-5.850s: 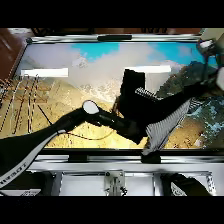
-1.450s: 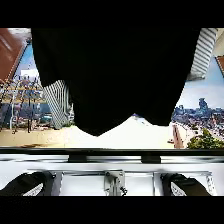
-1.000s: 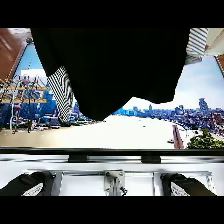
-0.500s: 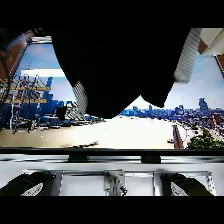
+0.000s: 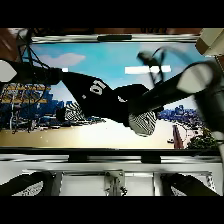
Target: Fold the shirts.
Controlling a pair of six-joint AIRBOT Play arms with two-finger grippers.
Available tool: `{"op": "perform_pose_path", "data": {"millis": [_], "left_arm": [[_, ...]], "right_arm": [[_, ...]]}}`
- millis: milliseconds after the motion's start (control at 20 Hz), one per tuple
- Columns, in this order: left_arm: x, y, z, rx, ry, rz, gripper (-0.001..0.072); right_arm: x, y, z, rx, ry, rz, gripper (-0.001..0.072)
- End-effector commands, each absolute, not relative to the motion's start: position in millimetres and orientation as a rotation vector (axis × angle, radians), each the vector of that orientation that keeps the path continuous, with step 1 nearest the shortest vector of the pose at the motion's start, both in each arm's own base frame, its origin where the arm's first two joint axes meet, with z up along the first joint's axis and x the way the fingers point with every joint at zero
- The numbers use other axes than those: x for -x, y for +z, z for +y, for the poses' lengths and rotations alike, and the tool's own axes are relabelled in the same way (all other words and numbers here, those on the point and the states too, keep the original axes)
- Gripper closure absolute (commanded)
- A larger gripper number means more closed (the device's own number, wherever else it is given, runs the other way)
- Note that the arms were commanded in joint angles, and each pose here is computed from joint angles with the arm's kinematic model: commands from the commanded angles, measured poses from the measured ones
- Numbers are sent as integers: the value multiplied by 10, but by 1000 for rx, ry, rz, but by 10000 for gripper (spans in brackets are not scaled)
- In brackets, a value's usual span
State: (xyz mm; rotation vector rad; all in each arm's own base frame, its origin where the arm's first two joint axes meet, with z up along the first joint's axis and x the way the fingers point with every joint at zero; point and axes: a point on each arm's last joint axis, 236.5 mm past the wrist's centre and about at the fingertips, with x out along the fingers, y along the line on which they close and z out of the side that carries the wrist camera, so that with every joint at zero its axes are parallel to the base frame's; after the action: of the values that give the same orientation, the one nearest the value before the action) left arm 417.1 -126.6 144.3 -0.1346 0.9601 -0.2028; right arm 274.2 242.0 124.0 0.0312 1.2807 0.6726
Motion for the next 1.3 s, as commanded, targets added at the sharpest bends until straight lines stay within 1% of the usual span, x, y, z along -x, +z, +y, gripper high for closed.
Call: {"op": "perform_pose_path", "data": {"millis": [0, 50, 100, 150, 200, 250, 300, 400, 500, 550, 650, 750, 850, 950, 1100, 1250], "left_arm": [[-3988, 905, -1191, 132, -167, 1144, 654], [-3977, 787, -1212, 140, -168, 1167, 652], [-3952, 674, -1253, 160, -172, 1198, 616], [-3918, 583, -1300, 180, -180, 1233, 474], [-3865, 505, -1348, 195, -190, 1276, 237], [-3811, 454, -1363, 196, -196, 1310, 77], [-3754, 423, -1332, 175, -202, 1339, 38], [-3628, 432, -1188, 147, -205, 1396, 38], [-3409, 487, -1085, 178, -199, 1474, 38], [-3284, 509, -1146, 199, -236, 1502, 38], [-3023, 450, -1428, 280, -329, 1535, 37], [-2770, 292, -1851, 434, -422, 1561, 36], [-2546, 32, -2131, 539, -436, 1614, 37], [-2366, -259, -2278, 574, -368, 1658, 36], [-2237, -413, -2485, 569, -351, 1653, 31], [-2129, -523, -2581, 539, -358, 1695, 31]], "right_arm": [[-2568, 405, 3061, -177, 686, 1368, 650], [-2596, 295, 3263, -234, 699, 1369, 650], [-2648, 243, 3449, -300, 711, 1360, 593], [-2699, 271, 3572, -362, 740, 1344, 326], [-2746, 374, 3637, -389, 805, 1306, 161], [-2792, 478, 3595, -397, 841, 1294, 161], [-2862, 595, 3439, -379, 855, 1292, 161], [-3079, 829, 2876, -320, 801, 1278, 161], [-3356, 1034, 2100, -258, 643, 1224, 161], [-3505, 1114, 1632, -242, 525, 1181, 161], [-3679, 1192, 842, -261, 323, 1119, 161], [-3717, 1164, 364, -310, 221, 1116, 161], [-3748, 1109, 115, -331, 174, 1116, 161], [-3794, 1047, -26, -348, 141, 1117, 161], [-3845, 903, -163, -332, 100, 1140, 161], [-3876, 748, -187, -338, 95, 1178, 161]]}}
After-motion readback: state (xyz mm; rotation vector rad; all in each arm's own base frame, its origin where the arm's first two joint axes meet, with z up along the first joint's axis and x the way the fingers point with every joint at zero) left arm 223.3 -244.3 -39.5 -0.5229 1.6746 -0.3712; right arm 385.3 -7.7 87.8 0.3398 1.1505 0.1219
